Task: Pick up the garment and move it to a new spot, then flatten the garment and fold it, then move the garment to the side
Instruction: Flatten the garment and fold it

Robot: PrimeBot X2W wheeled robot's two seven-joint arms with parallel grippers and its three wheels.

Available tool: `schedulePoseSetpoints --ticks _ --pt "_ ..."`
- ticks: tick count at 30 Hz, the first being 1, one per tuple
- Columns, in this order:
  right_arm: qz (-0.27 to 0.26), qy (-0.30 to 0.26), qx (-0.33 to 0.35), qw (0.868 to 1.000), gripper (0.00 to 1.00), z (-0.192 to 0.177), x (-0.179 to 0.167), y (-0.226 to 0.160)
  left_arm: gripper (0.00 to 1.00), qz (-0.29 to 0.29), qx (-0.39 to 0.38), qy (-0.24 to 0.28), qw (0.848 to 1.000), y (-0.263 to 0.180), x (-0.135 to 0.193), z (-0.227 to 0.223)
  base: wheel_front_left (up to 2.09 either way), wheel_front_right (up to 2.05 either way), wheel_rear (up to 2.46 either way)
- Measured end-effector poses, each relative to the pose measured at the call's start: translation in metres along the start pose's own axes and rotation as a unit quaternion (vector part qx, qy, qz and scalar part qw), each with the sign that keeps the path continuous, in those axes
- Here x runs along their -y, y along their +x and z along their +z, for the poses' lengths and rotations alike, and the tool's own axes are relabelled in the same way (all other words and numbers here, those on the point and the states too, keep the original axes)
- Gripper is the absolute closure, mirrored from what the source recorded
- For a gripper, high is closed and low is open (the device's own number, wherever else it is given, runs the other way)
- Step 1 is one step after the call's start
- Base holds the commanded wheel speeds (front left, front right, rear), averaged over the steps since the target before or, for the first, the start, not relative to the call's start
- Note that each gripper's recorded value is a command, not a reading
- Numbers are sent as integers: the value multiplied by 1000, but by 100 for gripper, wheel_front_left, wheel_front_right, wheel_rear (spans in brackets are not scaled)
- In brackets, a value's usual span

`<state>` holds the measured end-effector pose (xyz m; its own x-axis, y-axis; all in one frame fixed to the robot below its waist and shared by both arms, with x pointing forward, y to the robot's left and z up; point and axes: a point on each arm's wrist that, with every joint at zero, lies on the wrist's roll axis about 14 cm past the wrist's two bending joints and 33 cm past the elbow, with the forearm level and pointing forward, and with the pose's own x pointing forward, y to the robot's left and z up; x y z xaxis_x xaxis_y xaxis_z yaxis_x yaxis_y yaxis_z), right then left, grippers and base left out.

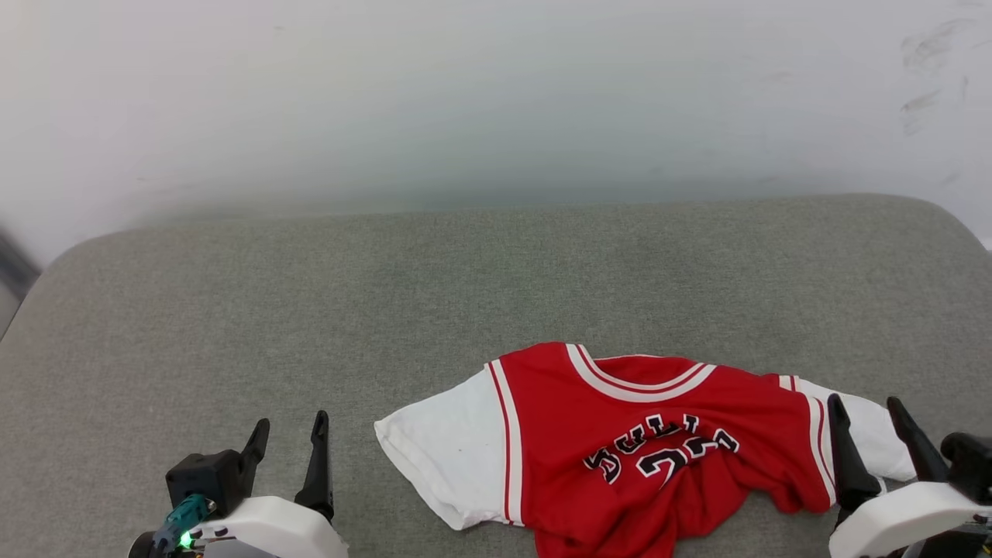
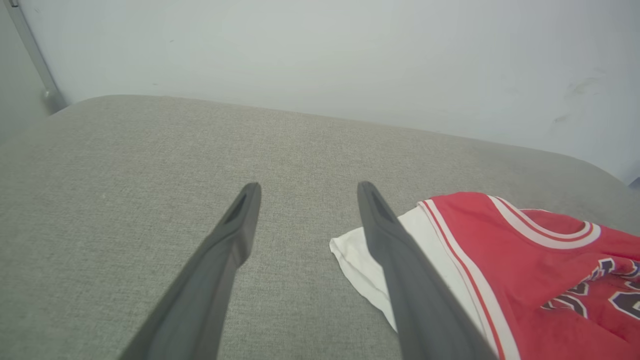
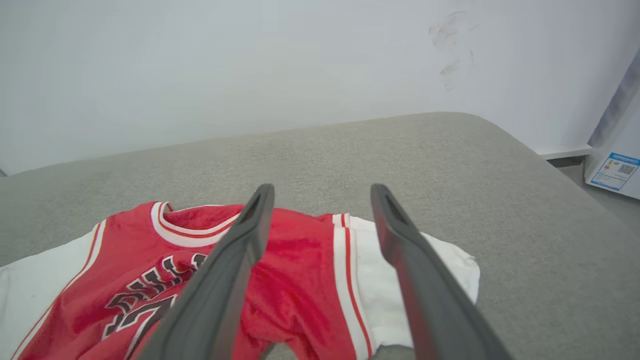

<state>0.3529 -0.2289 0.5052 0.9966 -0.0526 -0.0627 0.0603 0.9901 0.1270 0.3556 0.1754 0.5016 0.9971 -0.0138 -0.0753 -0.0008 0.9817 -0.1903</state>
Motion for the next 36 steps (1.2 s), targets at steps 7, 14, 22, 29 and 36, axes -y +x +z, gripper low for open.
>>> schedulePoseSetpoints --ticks 7,14,22,29,36 --pt "25 -7 14 1000 0 13 -21 -19 0 -16 -31 23 999 2 1 -11 0 0 0" --pt "32 -5 7 999 0 18 -28 -25 0 -111 -166 56 978 29 38 -40 0 0 0" --pt "21 10 1 1000 0 14 -23 -18 0 -126 -342 87 927 54 34 -87 0 0 0" --pt "-6 20 -8 1000 0 3 -7 -14 0 -119 -447 113 879 61 23 -127 0 0 0" --pt "-17 20 -11 1000 0 -2 -1 -10 78 -136 -513 131 837 58 27 -144 0 0 0"
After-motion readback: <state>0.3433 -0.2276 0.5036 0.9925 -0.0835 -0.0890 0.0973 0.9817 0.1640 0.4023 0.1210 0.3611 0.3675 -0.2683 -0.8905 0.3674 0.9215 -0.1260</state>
